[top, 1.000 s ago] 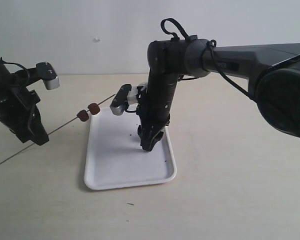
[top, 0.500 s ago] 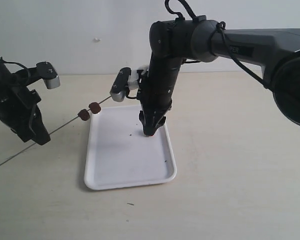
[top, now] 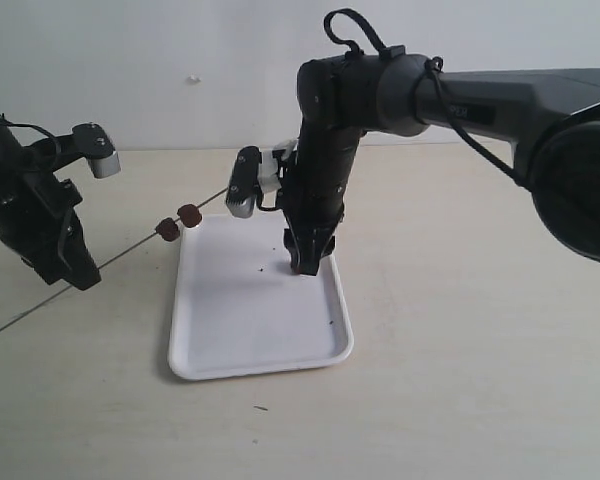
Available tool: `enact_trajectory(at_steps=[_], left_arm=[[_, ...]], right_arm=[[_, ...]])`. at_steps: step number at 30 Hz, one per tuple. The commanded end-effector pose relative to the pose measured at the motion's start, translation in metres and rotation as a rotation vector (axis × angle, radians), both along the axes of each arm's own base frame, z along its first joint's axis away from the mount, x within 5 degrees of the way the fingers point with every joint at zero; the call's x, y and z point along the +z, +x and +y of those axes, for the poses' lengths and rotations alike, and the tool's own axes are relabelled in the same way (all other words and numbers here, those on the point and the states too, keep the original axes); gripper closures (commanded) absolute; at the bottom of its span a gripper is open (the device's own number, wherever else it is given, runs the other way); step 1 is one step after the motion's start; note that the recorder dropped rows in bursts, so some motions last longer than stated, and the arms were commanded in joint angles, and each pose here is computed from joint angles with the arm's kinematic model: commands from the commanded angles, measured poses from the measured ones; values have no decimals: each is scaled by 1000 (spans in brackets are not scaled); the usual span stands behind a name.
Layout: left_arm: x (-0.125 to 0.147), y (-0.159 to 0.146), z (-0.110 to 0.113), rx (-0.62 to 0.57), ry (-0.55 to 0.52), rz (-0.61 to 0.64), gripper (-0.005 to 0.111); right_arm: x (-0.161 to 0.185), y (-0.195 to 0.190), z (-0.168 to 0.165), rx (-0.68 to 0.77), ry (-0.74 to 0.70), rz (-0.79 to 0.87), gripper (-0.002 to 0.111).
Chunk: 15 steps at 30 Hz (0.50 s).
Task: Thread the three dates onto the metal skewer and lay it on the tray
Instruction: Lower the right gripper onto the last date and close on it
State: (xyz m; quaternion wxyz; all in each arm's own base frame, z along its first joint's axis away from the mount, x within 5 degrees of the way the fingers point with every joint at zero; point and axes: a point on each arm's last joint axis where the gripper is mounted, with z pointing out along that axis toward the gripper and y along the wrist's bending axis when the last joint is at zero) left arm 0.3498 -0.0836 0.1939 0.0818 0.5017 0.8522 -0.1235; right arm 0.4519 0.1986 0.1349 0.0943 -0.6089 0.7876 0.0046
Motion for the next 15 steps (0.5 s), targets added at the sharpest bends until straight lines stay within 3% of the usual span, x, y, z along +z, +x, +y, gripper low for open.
enact_trajectory(at_steps=[1,15], left_arm=[[1,-1,1,11,-7,3,107],[1,-1,1,11,-7,3,107]], right_arm=[[-13,2,-1,2,-2,16,61],[-19,6,2,-21,36,-20,61]])
